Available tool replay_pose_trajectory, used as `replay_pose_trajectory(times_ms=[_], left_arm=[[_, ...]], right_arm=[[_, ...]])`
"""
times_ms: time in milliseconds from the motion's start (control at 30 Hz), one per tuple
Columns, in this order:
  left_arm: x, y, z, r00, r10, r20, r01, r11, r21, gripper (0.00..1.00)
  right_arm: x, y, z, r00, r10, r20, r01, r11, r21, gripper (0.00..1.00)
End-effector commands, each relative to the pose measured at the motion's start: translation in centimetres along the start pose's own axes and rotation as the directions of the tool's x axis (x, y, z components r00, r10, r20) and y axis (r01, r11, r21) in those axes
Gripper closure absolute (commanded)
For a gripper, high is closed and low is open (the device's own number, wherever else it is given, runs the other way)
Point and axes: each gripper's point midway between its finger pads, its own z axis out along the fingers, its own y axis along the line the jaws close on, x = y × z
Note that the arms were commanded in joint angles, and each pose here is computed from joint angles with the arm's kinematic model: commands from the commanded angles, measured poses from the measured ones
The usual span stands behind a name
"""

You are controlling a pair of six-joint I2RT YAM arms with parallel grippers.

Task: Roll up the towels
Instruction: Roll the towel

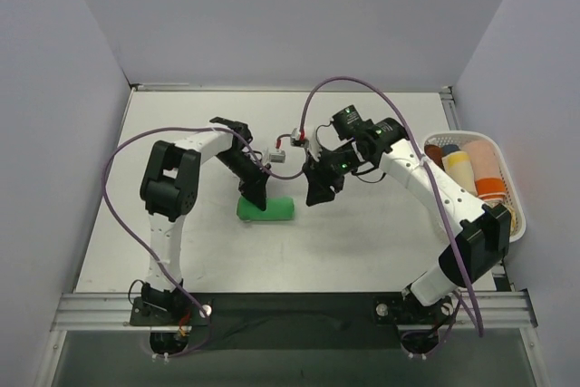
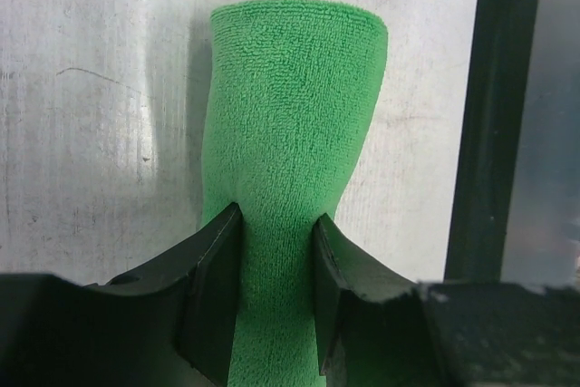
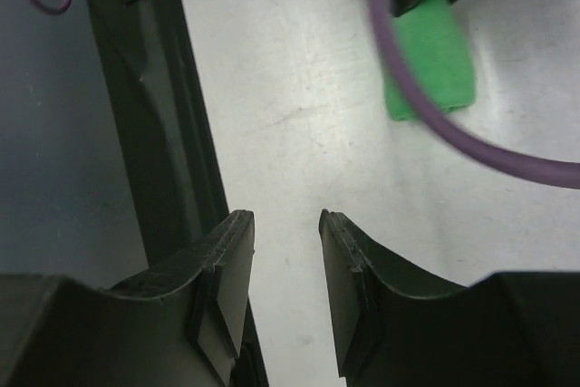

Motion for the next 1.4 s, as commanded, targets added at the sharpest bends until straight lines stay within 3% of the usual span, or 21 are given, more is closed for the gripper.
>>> replay_pose_trajectory(times_ms=[0,133,300,400,433,500,967,1367], left_arm=[[3.5,2.1,0.7,0.990,-0.067,-0.126,0.066,0.998,-0.005,0.72],[3.8,2.4,0.9,0.987,-0.084,-0.138,0.085,0.996,0.007,0.72],[3.7,2.6,1.2,0.987,-0.087,-0.134,0.091,0.996,0.020,0.72],[3.4,2.7,1.3,0.988,-0.093,-0.123,0.097,0.995,0.030,0.72],[3.4,2.7,1.4,0.988,-0.092,-0.124,0.097,0.995,0.034,0.72],[3.6,2.8,1.4,0.987,-0.094,-0.133,0.101,0.994,0.049,0.72],[3.7,2.0,1.5,0.980,-0.113,-0.161,0.135,0.982,0.131,0.72],[4.0,1.7,1.5,0.978,-0.095,-0.187,0.125,0.980,0.157,0.73]], right_arm=[[0.9,4.1,-1.1,0.995,-0.087,-0.053,0.082,0.993,-0.081,0.64],[1.3,6.3,0.9,0.975,-0.193,-0.106,0.179,0.976,-0.127,0.63],[1.0,4.8,6.5,0.918,-0.336,-0.208,0.344,0.939,0.002,0.57],[0.6,2.5,9.5,0.895,-0.359,-0.264,0.394,0.914,0.096,0.42],[0.5,2.5,10.2,0.890,-0.370,-0.265,0.406,0.909,0.093,0.31],[0.3,1.1,11.8,0.881,-0.386,-0.275,0.433,0.891,0.139,0.27],[2.6,-2.7,15.8,0.766,-0.543,-0.343,0.620,0.765,0.173,0.25],[0.3,-1.9,14.3,0.783,-0.560,-0.272,0.616,0.760,0.208,0.26]])
